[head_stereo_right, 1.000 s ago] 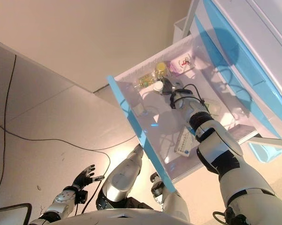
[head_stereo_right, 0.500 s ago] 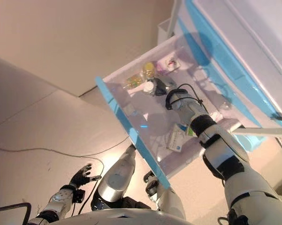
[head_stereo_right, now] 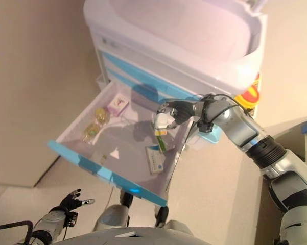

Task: Open the drawer and pick up the medicine

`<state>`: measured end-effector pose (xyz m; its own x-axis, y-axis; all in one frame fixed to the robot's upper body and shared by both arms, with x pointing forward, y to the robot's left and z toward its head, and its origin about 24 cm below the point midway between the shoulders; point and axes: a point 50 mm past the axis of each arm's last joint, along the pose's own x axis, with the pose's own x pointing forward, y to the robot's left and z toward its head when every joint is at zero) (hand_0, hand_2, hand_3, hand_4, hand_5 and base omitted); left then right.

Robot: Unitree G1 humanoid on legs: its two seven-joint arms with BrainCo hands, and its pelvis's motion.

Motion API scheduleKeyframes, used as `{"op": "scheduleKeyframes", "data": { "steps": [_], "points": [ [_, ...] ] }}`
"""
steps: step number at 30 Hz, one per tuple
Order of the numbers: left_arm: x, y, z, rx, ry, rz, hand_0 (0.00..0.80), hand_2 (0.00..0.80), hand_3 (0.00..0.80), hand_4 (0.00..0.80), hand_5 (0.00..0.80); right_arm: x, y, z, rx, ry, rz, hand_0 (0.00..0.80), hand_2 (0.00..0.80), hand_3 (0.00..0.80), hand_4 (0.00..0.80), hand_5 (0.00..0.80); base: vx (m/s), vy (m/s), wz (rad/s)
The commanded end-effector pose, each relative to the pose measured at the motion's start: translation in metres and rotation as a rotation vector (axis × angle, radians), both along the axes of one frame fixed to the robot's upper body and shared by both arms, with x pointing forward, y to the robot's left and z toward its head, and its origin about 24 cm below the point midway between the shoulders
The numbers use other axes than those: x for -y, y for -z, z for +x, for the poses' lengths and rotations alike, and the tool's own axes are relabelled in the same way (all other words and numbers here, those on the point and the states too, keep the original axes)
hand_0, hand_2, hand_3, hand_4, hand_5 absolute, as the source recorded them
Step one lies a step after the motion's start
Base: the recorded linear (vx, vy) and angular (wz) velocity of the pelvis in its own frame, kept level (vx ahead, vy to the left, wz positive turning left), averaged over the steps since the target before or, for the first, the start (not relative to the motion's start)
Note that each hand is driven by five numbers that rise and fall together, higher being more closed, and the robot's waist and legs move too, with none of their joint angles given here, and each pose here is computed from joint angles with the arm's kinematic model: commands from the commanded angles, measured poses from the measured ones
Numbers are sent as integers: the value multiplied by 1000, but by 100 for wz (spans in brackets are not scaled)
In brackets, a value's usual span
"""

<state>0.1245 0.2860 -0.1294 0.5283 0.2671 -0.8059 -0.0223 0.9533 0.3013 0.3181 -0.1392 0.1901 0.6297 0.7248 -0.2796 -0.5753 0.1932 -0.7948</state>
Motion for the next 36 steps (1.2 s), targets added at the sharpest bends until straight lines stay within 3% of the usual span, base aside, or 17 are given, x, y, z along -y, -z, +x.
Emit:
{"op": "scheduleKeyframes", "data": {
  "steps": [1,10,20,27,36],
  "points": [
    [6,10,-17,-95,55,11,0,0,0,0,0,17,-54,1,153,55,118,800,800,800,800,800,41,7,-9],
    [18,22,-45,-185,103,-20,0,0,0,0,0,79,-124,9,330,361,348,800,800,800,800,800,39,7,2],
    [4,21,-63,-270,68,12,0,0,0,0,0,136,-164,27,314,706,424,800,800,800,800,800,27,29,7],
    [1,19,-63,-267,71,9,0,0,0,0,0,156,-170,39,309,887,354,800,800,800,800,800,44,41,20],
    [4,20,-63,-252,86,-8,0,0,0,0,0,161,-156,53,272,978,305,800,800,800,800,800,66,38,17]
  ]
}}
